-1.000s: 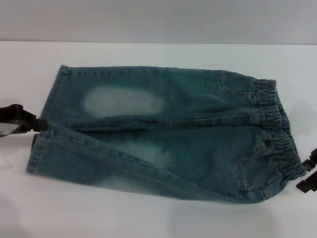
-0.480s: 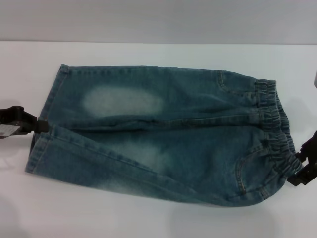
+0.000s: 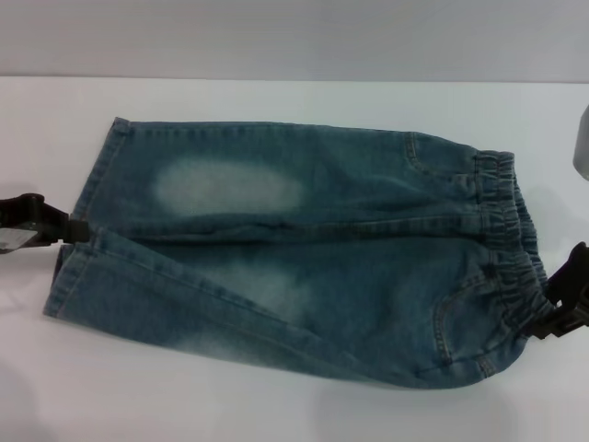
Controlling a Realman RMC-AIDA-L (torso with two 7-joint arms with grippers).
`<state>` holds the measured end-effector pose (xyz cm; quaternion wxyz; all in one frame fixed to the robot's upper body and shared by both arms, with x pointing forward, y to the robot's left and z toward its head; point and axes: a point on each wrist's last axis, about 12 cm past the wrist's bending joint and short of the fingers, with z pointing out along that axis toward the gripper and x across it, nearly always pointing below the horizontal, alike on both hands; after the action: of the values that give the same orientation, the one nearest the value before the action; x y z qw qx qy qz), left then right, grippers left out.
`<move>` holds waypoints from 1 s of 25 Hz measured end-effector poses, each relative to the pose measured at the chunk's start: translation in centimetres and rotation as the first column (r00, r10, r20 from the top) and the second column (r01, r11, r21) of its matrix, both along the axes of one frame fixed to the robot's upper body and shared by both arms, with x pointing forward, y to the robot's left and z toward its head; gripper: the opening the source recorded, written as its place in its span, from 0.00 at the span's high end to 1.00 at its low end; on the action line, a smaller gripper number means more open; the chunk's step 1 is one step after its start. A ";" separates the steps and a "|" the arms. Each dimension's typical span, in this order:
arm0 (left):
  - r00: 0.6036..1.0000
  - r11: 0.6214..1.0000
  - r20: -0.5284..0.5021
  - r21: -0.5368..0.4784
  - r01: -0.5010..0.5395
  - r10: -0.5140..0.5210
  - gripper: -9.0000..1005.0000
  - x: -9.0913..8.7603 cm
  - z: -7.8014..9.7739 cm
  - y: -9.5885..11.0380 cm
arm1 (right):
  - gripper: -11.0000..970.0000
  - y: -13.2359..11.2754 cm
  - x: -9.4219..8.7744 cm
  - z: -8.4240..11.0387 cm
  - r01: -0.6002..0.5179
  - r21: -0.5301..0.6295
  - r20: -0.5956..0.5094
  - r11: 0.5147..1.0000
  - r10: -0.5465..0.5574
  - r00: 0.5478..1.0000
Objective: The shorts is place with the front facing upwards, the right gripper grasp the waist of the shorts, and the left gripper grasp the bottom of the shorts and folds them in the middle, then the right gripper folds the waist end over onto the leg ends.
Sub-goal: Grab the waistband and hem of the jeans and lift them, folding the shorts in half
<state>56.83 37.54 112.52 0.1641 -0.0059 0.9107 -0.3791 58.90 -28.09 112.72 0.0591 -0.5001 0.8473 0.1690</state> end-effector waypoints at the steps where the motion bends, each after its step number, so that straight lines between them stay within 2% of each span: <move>1: 1.000 1.000 0.001 0.001 -0.001 0.001 0.91 0.0 0.0 0.0 | 0.49 -0.1 0.0 0.0 0.003 0.001 0.003 1.000 -0.003 1.000; 8: 1.000 1.000 0.022 0.001 -0.022 0.022 0.90 0.4 0.5 0.3 | 0.82 -0.4 -0.1 0.0 0.011 0.002 0.024 1.000 -0.011 1.000; 13: 0.997 0.998 0.050 -0.002 -0.057 0.057 0.90 0.7 0.7 0.9 | 0.92 -0.5 -0.6 -0.6 0.025 0.033 0.035 0.999 -0.026 0.999; 17: 0.993 0.996 0.077 -0.016 -0.093 0.094 0.90 0.9 1.0 1.3 | 0.99 -1.0 -1.0 -0.6 0.079 0.146 0.053 0.986 -0.088 0.995; 20: 0.986 0.992 0.105 -0.032 -0.124 0.127 0.90 1.2 1.2 1.6 | 0.99 -1.8 -1.3 -0.2 0.134 0.266 0.066 0.955 -0.157 0.985; 23: 0.976 0.986 0.143 -0.051 -0.156 0.162 0.90 1.7 1.5 1.7 | 0.98 -3.0 -1.8 0.1 0.201 0.399 0.074 0.895 -0.250 0.965; 25: 0.969 0.983 0.165 -0.060 -0.175 0.183 0.90 2.0 1.5 1.7 | 0.98 -3.6 -2.1 0.2 0.243 0.487 0.079 0.839 -0.320 0.944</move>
<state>58.81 39.23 114.07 0.2742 -0.0594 0.8804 -0.3824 56.83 -31.68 112.93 0.2694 -0.3521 0.8376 0.3192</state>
